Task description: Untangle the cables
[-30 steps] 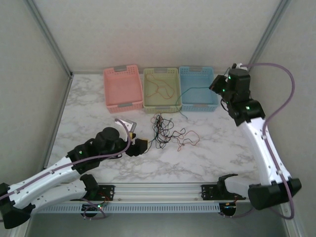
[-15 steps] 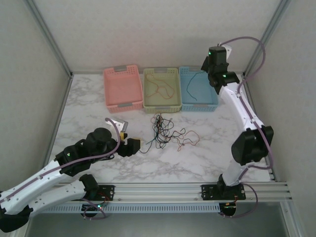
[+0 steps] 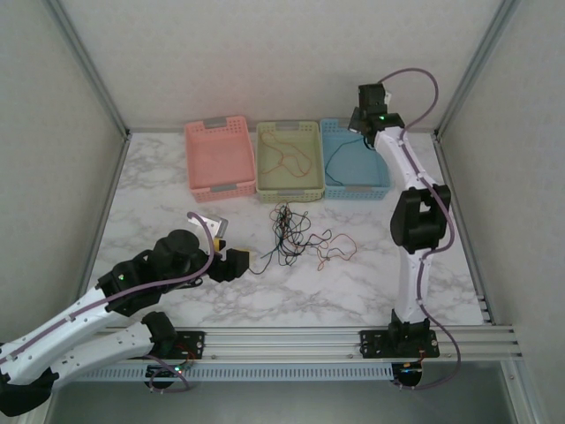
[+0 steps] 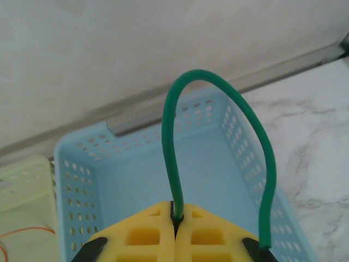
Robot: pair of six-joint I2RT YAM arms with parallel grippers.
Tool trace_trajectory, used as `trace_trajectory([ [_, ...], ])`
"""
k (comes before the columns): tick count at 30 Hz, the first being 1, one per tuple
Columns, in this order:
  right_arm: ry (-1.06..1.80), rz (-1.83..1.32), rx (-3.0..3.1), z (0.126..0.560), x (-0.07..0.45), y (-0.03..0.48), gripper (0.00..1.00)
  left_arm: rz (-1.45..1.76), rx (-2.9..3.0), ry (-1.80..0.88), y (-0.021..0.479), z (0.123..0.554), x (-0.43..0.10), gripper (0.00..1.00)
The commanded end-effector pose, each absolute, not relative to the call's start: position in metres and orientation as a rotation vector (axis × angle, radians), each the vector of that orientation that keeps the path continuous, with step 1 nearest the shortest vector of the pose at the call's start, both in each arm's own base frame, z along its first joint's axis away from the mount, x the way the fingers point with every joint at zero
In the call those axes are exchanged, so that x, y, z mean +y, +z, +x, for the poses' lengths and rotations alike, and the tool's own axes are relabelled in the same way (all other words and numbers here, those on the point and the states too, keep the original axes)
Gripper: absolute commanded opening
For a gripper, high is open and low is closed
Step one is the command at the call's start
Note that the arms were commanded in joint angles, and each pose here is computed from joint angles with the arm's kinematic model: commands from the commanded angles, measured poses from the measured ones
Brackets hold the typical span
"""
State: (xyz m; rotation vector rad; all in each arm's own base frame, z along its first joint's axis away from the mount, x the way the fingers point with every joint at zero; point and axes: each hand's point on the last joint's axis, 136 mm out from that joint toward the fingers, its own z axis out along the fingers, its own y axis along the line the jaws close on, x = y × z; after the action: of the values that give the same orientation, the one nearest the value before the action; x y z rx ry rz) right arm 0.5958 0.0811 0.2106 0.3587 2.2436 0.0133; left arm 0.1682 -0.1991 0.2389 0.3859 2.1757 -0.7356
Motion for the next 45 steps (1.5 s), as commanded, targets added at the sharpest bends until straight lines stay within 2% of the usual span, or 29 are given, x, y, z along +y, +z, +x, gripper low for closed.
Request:
trace_trajectory([
  [1, 0.093, 0.374, 2.346, 0.595, 0.089, 0.188, 0.03, 0.370, 2.163, -0.724, 0.244, 0.169, -0.196, 0.82],
  [4, 0.140, 0.392, 2.402, 0.600, 0.089, 0.169, 0.25, 0.376, 2.165, -0.734, 0.244, 0.168, -0.198, 0.82],
  [6, 0.161, 0.381, 2.420, 0.602, 0.090, 0.166, 0.34, 0.377, 2.166, -0.732, 0.244, 0.168, -0.197, 0.82],
  [9, 0.199, 0.366, 2.432, 0.603, 0.094, 0.167, 0.43, 0.380, 2.169, -0.733, 0.243, 0.168, -0.198, 0.82],
  [12, 0.213, 0.370, 2.436, 0.602, 0.093, 0.171, 0.48, 0.382, 2.173, -0.728, 0.242, 0.169, -0.199, 0.82],
  [23, 0.304, 0.364, 2.402, 0.597, 0.092, 0.206, 0.49, 0.387, 2.182, -0.728, 0.237, 0.171, -0.204, 0.82],
  [39, 0.166, 0.565, 2.448, 0.632, 0.047, 0.116, 0.48, 0.396, 2.210, -0.733, 0.231, 0.170, -0.208, 0.82],
  [45, 0.164, 0.600, 2.396, 0.651, 0.044, 0.104, 0.46, 0.401, 2.217, -0.727, 0.228, 0.171, -0.210, 0.82],
])
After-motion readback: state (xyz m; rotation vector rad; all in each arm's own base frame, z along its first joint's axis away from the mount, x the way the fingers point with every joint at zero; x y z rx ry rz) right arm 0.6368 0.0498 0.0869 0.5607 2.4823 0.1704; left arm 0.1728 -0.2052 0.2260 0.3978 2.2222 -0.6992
